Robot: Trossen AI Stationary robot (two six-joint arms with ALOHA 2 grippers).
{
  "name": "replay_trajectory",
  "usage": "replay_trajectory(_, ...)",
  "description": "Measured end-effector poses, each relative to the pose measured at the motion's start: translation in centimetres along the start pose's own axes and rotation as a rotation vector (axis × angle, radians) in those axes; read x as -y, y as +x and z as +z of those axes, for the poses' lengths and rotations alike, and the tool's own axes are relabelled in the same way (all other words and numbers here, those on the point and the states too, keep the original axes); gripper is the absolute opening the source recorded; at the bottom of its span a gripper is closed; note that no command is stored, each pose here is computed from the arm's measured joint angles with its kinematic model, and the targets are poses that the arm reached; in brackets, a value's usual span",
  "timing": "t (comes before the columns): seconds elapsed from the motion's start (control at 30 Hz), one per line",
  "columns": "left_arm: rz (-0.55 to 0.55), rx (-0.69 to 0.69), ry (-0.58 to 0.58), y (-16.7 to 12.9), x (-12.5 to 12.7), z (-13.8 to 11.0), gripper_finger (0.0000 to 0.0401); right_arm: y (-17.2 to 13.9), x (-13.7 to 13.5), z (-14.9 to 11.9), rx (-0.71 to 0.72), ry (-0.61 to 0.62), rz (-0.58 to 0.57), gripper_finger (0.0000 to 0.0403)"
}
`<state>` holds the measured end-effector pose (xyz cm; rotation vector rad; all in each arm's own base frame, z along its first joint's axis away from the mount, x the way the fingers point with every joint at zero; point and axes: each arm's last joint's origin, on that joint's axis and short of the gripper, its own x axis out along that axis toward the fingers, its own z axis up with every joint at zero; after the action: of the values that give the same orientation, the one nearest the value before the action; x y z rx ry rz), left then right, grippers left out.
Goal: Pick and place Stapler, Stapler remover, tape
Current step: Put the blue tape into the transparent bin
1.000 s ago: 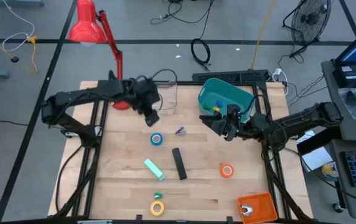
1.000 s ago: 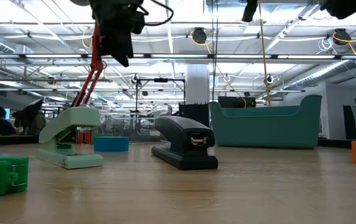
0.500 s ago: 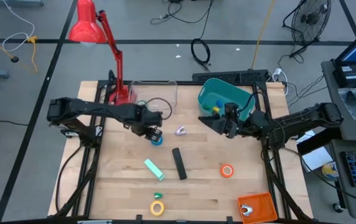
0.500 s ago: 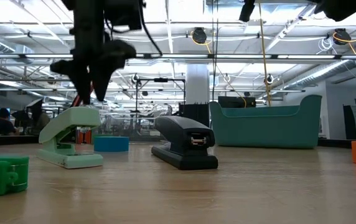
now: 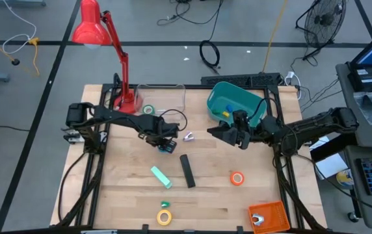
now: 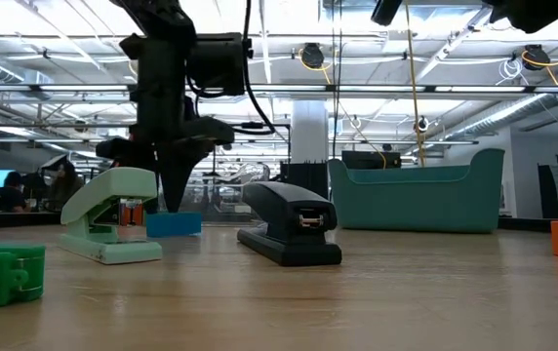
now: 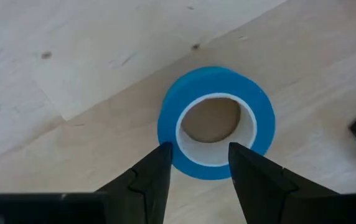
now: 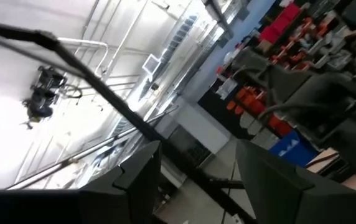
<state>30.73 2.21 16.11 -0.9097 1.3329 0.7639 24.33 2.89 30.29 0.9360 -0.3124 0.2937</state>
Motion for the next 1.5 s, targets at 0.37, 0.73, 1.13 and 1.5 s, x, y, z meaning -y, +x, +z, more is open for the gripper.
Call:
replay_trajectory(0.37, -0.007, -0.007, 0.015, 0.0, 0.1, -0.2, 0.0168, 0.0, -0.2, 0.0, -0.016, -0.003, 0.031, 0.0201)
replay_trajectory(0.73, 0.000, 0.011, 0.003, -1.3, -0.8, -0.1, 0.0168, 0.0, -0.2, 0.0, -0.015, 0.000, 0.031, 0.0201)
replay_trajectory(1.13, 0.033, 0.037, 0.014, -0.8, -1.1, 0.8, 0.0168, 0.0, -0.2, 0.0, -0.015, 0.003, 0.031, 0.0201)
replay_trajectory(1.5, 0.043, -0.034, 0.020, 1.0, -0.9, 0.9, 0.0150, 0.0, -0.2, 0.0, -0.019, 0.004, 0.034, 0.0201)
